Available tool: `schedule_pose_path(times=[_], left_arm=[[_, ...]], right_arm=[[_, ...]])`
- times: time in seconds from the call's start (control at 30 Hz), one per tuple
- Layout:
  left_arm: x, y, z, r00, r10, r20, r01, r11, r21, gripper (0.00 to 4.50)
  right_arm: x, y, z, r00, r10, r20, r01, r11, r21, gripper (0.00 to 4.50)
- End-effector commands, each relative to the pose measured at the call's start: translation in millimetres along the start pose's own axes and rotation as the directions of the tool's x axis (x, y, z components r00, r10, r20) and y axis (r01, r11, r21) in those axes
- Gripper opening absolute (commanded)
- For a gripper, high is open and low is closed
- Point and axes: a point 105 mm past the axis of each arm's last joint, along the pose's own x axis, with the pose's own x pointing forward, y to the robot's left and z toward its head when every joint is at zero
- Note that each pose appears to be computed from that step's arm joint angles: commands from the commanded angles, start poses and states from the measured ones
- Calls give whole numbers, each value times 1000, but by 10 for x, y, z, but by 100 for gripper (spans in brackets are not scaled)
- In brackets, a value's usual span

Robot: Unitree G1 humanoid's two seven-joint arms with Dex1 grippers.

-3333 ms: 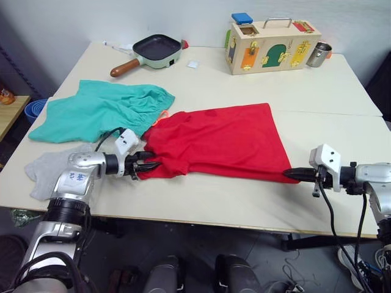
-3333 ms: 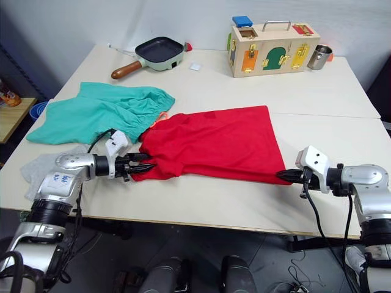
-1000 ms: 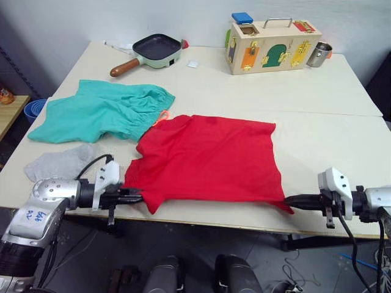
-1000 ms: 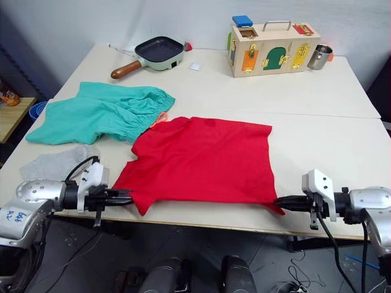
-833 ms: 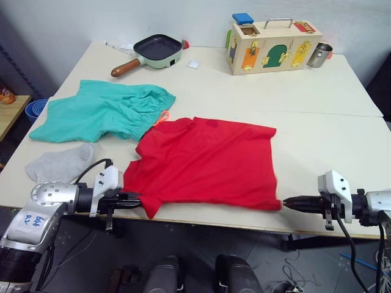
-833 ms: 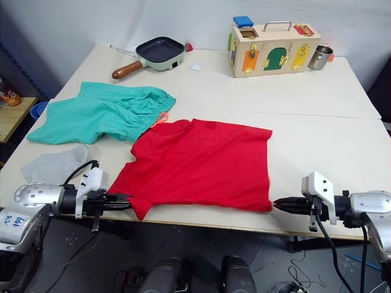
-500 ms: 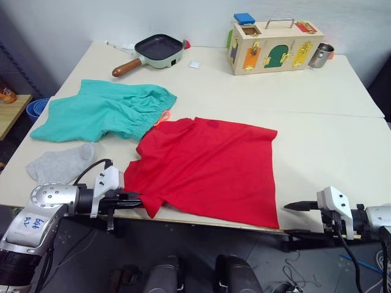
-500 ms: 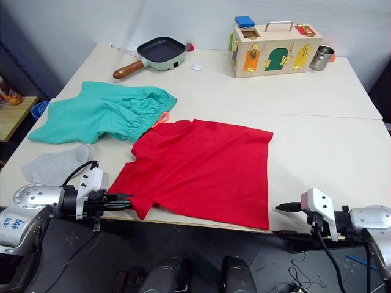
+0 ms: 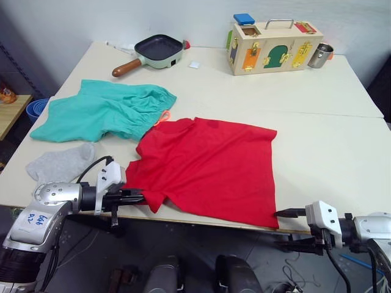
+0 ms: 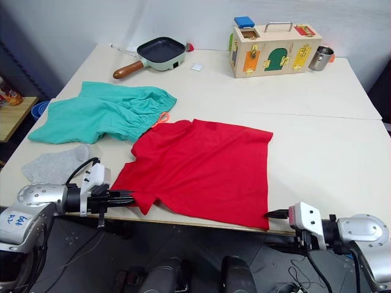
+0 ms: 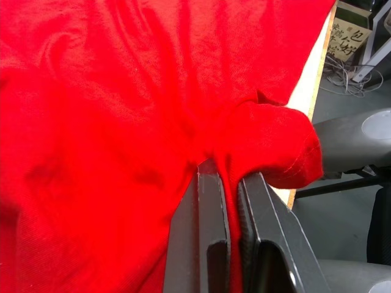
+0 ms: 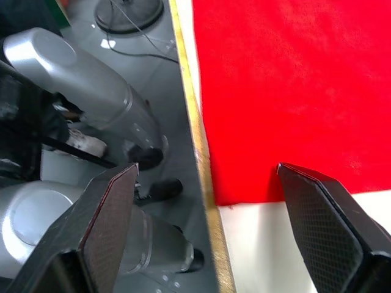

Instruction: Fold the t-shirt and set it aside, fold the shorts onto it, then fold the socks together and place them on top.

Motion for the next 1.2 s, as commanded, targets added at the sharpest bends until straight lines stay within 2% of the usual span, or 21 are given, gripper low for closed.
schedule_pose_path(times=[0.03, 0.33, 0.53, 0.6, 0.73, 0.83, 0.93, 1.03, 1.1, 1.13, 1.2], left_arm=[[-61, -25, 81, 1000, 11, 11, -12, 999, 34, 0], [-90, -61, 60, 1000, 25, 5, -25, 999, 25, 0], [-121, -65, 60, 1000, 29, 7, -29, 999, 17, 0], [-174, -146, 49, 1000, -11, -6, 11, 1000, -4, 0], [-282, -447, -54, 983, -159, -88, 153, 986, -70, 0], [-290, -497, -68, 978, -182, -98, 175, 982, -68, 0], [-246, -369, 71, 986, -157, -46, 155, 986, -53, 0], [-179, -102, 312, 994, -113, 2, 113, 993, 19, 0], [-92, 506, 802, 992, 59, 114, -78, 983, 167, 0], [-60, 701, 1005, 981, 110, 159, -143, 967, 210, 0], [-47, 1196, 1556, 925, 268, 267, -338, 904, 261, 0]], right_arm=[[54, -23, -6, 1000, -6, 6, 6, 1000, -22, 311], [82, -99, 75, 1000, 1, 20, -1, 999, -34, 3], [18, -168, 144, 1000, -9, 28, 9, 1000, -16, 3], [-68, -131, 179, 999, 19, 43, -20, 1000, 20, 3], [-264, 42, 134, 992, 125, -9, -123, 984, 128, 3], [-349, 90, 102, 985, 162, -63, -148, 972, 183, 3], [-437, -45, 208, 990, 127, -65, -110, 970, 217, 3], [-536, -388, 462, 1000, -1, 10, -1, 985, 171, 3], [-761, -963, 863, 962, -227, 154, 222, 974, 51, 3], [-841, -1137, 1008, 935, -287, 209, 287, 958, 30, 3], [-1093, -1591, 1451, 817, -458, 351, 506, 861, -52, 3]])
